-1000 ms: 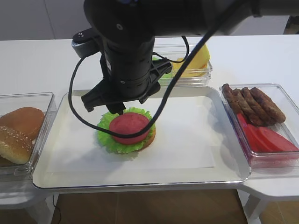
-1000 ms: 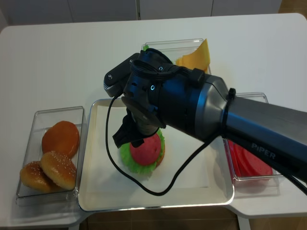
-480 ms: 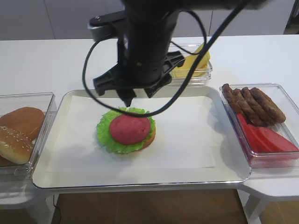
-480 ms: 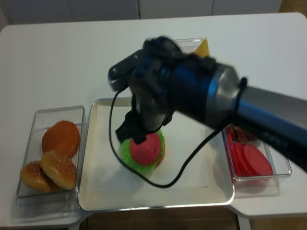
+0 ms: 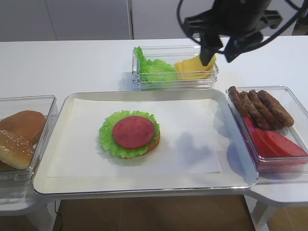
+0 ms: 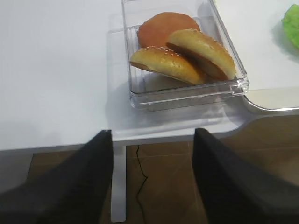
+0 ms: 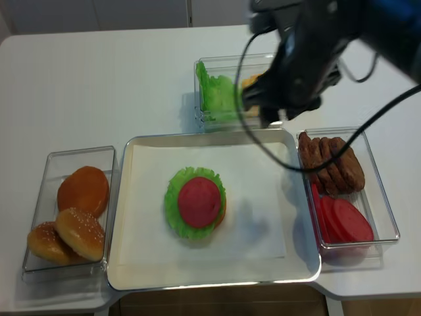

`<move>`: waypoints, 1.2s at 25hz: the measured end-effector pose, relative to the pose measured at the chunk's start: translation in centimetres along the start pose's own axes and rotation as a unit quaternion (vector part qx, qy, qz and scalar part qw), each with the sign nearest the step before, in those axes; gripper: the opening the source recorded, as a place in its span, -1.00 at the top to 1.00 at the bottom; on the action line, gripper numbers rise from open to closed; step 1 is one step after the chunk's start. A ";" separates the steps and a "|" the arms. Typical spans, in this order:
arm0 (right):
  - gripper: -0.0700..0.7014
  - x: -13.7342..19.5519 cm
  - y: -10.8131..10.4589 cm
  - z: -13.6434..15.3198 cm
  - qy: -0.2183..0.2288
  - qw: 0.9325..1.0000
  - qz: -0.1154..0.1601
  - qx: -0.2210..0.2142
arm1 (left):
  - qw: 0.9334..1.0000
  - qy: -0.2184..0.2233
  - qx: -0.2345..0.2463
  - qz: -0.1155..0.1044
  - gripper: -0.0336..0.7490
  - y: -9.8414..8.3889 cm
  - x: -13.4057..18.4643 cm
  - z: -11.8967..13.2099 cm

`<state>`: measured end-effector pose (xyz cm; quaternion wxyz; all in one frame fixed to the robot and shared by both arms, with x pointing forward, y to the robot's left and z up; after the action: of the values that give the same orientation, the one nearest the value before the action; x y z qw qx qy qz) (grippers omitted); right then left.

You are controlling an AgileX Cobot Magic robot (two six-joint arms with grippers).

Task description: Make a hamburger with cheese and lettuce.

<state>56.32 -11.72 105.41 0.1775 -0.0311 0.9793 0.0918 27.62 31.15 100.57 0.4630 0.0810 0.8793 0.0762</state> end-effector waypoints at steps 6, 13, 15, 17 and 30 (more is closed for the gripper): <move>-0.20 -1.0 -7.1 -2.3 -0.004 0.997 0.072 0.022 | 1.000 0.000 0.000 0.000 -0.12 0.0 0.0 0.0; -0.20 3.1 -13.2 -4.6 -0.003 0.988 0.148 0.047 | 1.000 0.000 0.000 0.000 -0.12 0.0 0.0 0.0; -0.20 4.7 -13.5 -6.2 -0.022 0.987 0.150 0.047 | 1.000 0.000 0.000 0.000 -0.12 0.0 0.0 0.0; -0.20 6.6 -13.5 -7.5 -0.036 0.987 0.148 0.046 | 1.000 0.000 0.000 0.000 -0.12 0.0 0.0 0.0; -0.20 18.8 -13.5 -13.0 -0.147 0.978 0.146 0.021 | 1.000 0.000 0.000 0.000 -0.12 0.0 0.0 0.0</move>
<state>35.59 -27.95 108.47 0.3051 0.1302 0.9381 0.0999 27.62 31.15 100.57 0.4630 0.0810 0.8793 0.0762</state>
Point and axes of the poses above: a point on each arm's last joint axis where the gripper is mounted, z pointing out along that axis toward the gripper, y along the wrist's bending axis when the last joint is at zero, x = y × z, the point moved 6 cm from there along z, pointing out along that axis toward the gripper, and after that the axes turned 14 degrees about z, right-handed, at the moved point
